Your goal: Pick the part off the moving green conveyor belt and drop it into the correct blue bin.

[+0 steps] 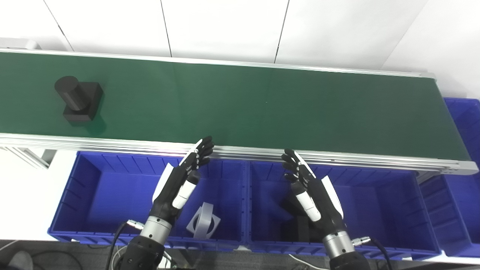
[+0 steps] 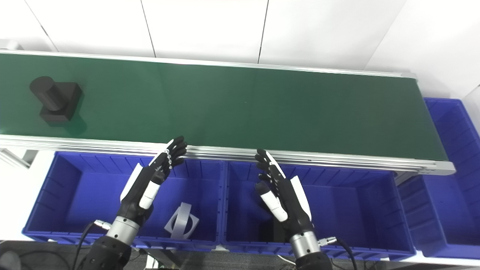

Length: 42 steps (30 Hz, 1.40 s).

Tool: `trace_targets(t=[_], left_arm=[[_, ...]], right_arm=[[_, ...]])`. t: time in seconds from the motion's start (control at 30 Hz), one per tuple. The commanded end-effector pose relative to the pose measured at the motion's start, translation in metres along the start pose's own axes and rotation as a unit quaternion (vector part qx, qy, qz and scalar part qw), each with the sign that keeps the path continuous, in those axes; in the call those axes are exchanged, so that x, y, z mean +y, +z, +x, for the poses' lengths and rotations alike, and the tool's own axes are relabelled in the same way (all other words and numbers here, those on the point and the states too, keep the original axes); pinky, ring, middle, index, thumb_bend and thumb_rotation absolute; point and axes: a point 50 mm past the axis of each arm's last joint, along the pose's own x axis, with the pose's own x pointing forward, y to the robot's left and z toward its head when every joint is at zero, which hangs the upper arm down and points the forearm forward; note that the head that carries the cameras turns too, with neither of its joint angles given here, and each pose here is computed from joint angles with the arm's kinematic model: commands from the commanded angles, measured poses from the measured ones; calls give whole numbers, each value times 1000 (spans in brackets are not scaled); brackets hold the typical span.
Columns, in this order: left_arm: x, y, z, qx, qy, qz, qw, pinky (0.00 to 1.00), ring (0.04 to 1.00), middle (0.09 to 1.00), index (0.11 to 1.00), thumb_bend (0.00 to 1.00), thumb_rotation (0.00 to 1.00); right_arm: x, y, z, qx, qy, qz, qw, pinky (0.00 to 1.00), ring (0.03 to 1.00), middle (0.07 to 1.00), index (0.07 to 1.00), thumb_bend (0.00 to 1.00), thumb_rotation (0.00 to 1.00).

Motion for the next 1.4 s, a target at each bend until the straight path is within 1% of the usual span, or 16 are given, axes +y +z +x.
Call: trace_targets(t=[0.0, 0.23, 0.33, 0.43, 0.63, 0.7, 0.9, 1.1, 1.23, 1.37], left_arm=[[-3, 7, 4, -25, 3, 5, 1000, 896, 921, 928, 925, 779, 1000], [-9, 4, 5, -22, 7, 4, 1000, 903, 918, 923, 926, 815, 1000], [-12, 2, 5, -22, 5, 1, 1000, 910, 925, 928, 929, 815, 1000], [-14, 1, 6, -28, 2, -4, 1000, 913, 932, 938, 934, 803, 993], [-18, -4, 8, -37, -2, -8, 999, 908, 932, 943, 931, 770, 971], [-20, -6, 9, -40, -2, -11, 999, 906, 935, 946, 933, 778, 956], [-25, -12, 11, -48, 0, -11, 999, 894, 930, 948, 933, 774, 950], [-28, -17, 7, -44, -1, -13, 999, 911, 935, 945, 934, 760, 955], [-30, -20, 6, -43, -2, -14, 999, 912, 937, 943, 935, 786, 950], [-33, -22, 5, -41, 1, -17, 999, 910, 930, 939, 932, 786, 945]], right_arm=[[-6, 9, -1, -43, -7, -1, 999, 818, 898, 918, 948, 749, 1000], [-11, 6, -3, -42, -7, 3, 999, 827, 902, 923, 951, 746, 1000], [-12, 6, -5, -36, -10, 3, 999, 832, 902, 918, 949, 741, 993], [-14, 5, -7, -37, -11, 2, 999, 829, 901, 916, 948, 712, 993], [-18, 2, -7, -43, -11, 2, 999, 828, 903, 917, 950, 713, 989], [-19, 1, -8, -45, -10, 0, 999, 827, 903, 917, 953, 708, 990], [-21, -1, -10, -42, -11, 3, 999, 832, 902, 921, 952, 694, 980], [-21, -6, -12, -44, -13, 9, 999, 830, 903, 923, 951, 683, 966], [-21, -9, -13, -48, -12, 8, 999, 829, 901, 924, 955, 667, 968], [-21, -11, -15, -54, -15, 6, 998, 828, 905, 924, 957, 660, 985]])
